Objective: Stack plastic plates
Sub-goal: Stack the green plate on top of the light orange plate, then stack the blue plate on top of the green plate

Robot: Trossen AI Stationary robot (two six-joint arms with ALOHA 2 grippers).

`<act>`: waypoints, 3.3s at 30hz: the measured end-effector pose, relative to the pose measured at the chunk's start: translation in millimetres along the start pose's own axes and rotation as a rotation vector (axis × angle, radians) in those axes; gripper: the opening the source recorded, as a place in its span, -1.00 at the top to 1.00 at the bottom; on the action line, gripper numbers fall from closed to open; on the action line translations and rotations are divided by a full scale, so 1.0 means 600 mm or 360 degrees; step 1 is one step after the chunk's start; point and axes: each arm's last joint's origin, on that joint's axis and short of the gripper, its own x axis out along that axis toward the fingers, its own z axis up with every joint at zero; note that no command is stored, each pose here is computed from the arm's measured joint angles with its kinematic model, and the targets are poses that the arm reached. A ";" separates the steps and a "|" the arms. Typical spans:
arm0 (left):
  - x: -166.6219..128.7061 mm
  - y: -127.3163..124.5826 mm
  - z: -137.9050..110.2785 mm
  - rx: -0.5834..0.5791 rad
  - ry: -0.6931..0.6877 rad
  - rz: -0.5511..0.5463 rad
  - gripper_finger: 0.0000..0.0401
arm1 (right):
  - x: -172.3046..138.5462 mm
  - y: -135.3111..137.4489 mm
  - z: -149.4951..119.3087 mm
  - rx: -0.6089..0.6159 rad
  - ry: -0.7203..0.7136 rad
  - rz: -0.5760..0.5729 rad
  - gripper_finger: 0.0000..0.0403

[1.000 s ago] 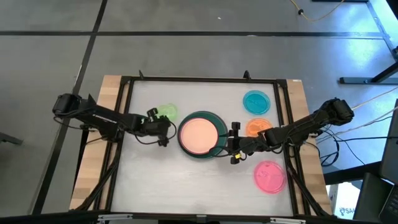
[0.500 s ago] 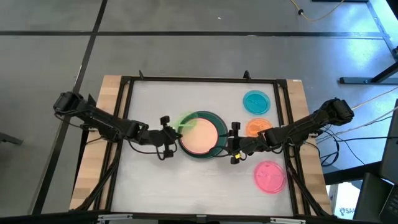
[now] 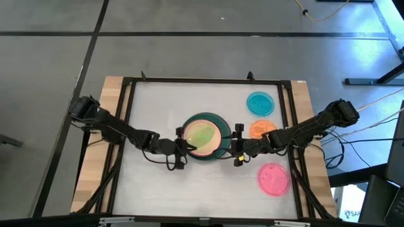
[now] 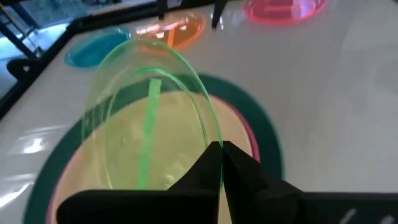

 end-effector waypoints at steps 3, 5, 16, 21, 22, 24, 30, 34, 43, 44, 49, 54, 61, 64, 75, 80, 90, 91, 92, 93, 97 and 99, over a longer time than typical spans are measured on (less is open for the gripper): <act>0.013 -0.001 -0.014 -0.0003 0.0063 0.0012 0.97 | 0.000 0.000 0.000 0.0000 0.0000 0.0000 -0.03; 0.019 -0.004 -0.021 0.0007 0.0092 0.0013 0.97 | 0.000 0.000 0.000 0.0000 0.0000 0.0000 -0.03; 0.022 -0.006 -0.027 0.0007 0.0118 -0.0002 0.68 | 0.000 0.000 0.000 0.0000 0.0001 0.0000 -0.03; 0.021 -0.011 -0.026 -0.0096 0.0116 -0.0081 0.43 | 0.000 0.000 0.000 -0.0001 0.0001 -0.0011 -0.03; 0.020 -0.014 -0.026 -0.0133 0.0115 -0.0096 0.40 | 0.000 -0.001 0.000 -0.0004 0.0003 -0.0031 -0.03; 0.016 -0.024 -0.025 -0.0174 0.0104 -0.0148 0.34 | 0.000 -0.002 0.000 0.0001 0.0006 -0.0075 -0.03; -0.014 -0.083 -0.012 -0.0173 -0.0058 -0.0307 0.31 | -0.001 -0.008 -0.007 0.0046 0.0073 -0.0276 -0.03; -0.045 -0.126 -0.002 -0.0129 -0.0220 -0.0368 0.34 | -0.006 -0.018 -0.015 0.0076 0.0203 -0.0483 -0.03; -0.094 -0.178 -0.008 -0.0107 -0.0327 -0.0270 0.43 | 0.013 -0.107 -0.045 0.0390 0.0481 -0.0694 -0.03; -0.096 -0.180 -0.009 -0.0106 -0.0331 -0.0247 0.44 | 0.016 -0.121 -0.053 0.0438 0.0535 -0.0701 -0.03; -0.097 -0.180 -0.009 -0.0104 -0.0336 -0.0211 0.45 | 0.016 -0.186 -0.101 0.0699 0.0847 -0.0733 -0.03; -0.090 -0.172 -0.007 -0.0124 -0.0334 -0.0179 0.44 | 0.015 -0.228 -0.155 0.0928 0.1003 -0.0711 -0.03; -0.082 -0.162 -0.004 -0.0187 -0.0330 -0.0150 0.43 | 0.014 -0.249 -0.220 0.1108 0.0982 -0.0775 -0.03; -0.082 -0.162 -0.004 -0.0192 -0.0336 -0.0152 0.43 | 0.013 -0.250 -0.237 0.1152 0.0955 -0.0784 -0.03; -0.082 -0.162 -0.004 -0.0191 -0.0334 -0.0156 0.43 | 0.011 -0.253 -0.263 0.1154 0.0952 -0.0842 0.46; -0.082 -0.162 -0.004 -0.0190 -0.0334 -0.0156 0.43 | 0.017 -0.254 -0.264 0.1107 0.0938 -0.0830 0.86; -0.082 -0.162 -0.004 -0.0189 -0.0333 -0.0155 0.43 | 0.030 -0.250 -0.228 0.0903 0.0826 -0.0722 0.98; -0.082 -0.162 -0.004 -0.0188 -0.0333 -0.0155 0.43 | 0.033 -0.248 -0.217 0.0881 0.0796 -0.0702 0.99; -0.082 -0.162 -0.004 -0.0186 -0.0333 -0.0155 0.43 | 0.037 -0.244 -0.205 0.0860 0.0761 -0.0679 0.98; -0.082 -0.162 -0.004 -0.0181 -0.0333 -0.0155 0.43 | 0.039 -0.241 -0.193 0.0841 0.0727 -0.0659 0.97; -0.082 -0.162 -0.004 -0.0181 -0.0334 -0.0154 0.43 | 0.049 -0.224 -0.136 0.0759 0.0572 -0.0560 0.99; -0.082 -0.162 -0.004 -0.0179 -0.0333 -0.0154 0.43 | 0.052 -0.213 -0.105 0.0701 0.0491 -0.0504 0.99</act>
